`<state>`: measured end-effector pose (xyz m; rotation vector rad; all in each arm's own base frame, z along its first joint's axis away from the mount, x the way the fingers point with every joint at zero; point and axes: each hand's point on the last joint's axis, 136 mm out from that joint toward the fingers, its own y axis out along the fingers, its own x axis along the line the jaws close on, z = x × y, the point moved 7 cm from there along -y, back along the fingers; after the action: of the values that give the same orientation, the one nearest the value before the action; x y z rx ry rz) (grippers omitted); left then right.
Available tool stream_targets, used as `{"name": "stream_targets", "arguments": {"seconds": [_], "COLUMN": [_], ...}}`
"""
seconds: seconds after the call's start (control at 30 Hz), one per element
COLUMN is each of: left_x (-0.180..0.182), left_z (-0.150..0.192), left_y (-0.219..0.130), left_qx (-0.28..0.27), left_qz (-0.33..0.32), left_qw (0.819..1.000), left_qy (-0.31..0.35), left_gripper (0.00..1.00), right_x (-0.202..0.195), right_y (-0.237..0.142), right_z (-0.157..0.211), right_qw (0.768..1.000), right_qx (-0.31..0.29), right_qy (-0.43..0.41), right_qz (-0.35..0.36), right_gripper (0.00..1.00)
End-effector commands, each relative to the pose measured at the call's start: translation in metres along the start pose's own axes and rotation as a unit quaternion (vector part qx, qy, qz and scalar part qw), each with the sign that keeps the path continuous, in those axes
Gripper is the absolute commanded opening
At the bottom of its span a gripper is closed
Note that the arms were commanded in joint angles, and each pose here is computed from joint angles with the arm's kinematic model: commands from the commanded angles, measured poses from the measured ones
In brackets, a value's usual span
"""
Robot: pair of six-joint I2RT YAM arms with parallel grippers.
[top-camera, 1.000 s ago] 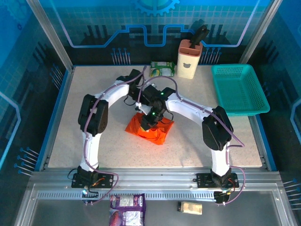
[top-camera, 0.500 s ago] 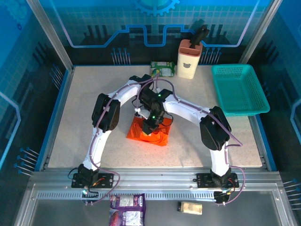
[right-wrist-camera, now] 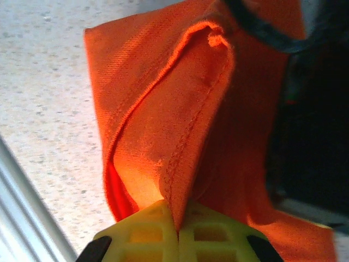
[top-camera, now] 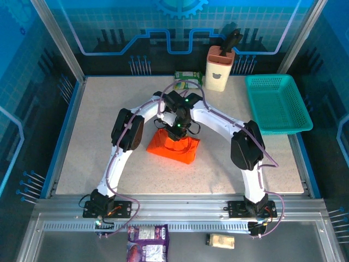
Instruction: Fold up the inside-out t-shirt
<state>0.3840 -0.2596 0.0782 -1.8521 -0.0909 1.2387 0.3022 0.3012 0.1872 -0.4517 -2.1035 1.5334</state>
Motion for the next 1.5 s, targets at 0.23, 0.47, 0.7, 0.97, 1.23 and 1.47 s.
{"name": "stream_targets", "arguments": {"seconds": [0.23,0.47,0.7,0.97,1.23,1.47], "left_x": [-0.008,-0.013,0.007,0.033,0.002,-0.007], "left_z": [0.0,-0.019,-0.032,-0.025,0.008,0.024], "left_y": [-0.005,-0.05,-0.073,-0.049,-0.01,-0.001], "left_qx": [0.018,-0.075,-0.119,-0.069,0.003,0.022], "left_qz": [0.014,0.017,-0.049,-0.096,-0.03,0.002], "left_qw": [1.0,0.997,0.991,0.993,1.0,1.0], "left_qy": [0.014,0.024,0.021,-0.019,-0.01,-0.011], "left_gripper": [0.2,0.24,0.29,0.27,0.25,0.23], "right_x": [-0.045,-0.034,-0.004,0.017,0.027,0.013], "right_y": [0.039,0.042,0.024,0.022,0.004,0.004], "right_z": [-0.012,-0.007,0.002,0.013,0.011,0.003], "right_qw": [0.996,0.998,0.999,0.998,0.998,0.996], "right_qx": [0.008,-0.004,-0.019,0.006,-0.002,0.0], "right_qy": [-0.024,-0.026,-0.038,-0.053,-0.069,-0.082], "right_qz": [0.08,0.048,0.006,-0.018,-0.007,0.037], "right_gripper": [0.0,0.0,0.0,0.0,0.0,0.0]}}
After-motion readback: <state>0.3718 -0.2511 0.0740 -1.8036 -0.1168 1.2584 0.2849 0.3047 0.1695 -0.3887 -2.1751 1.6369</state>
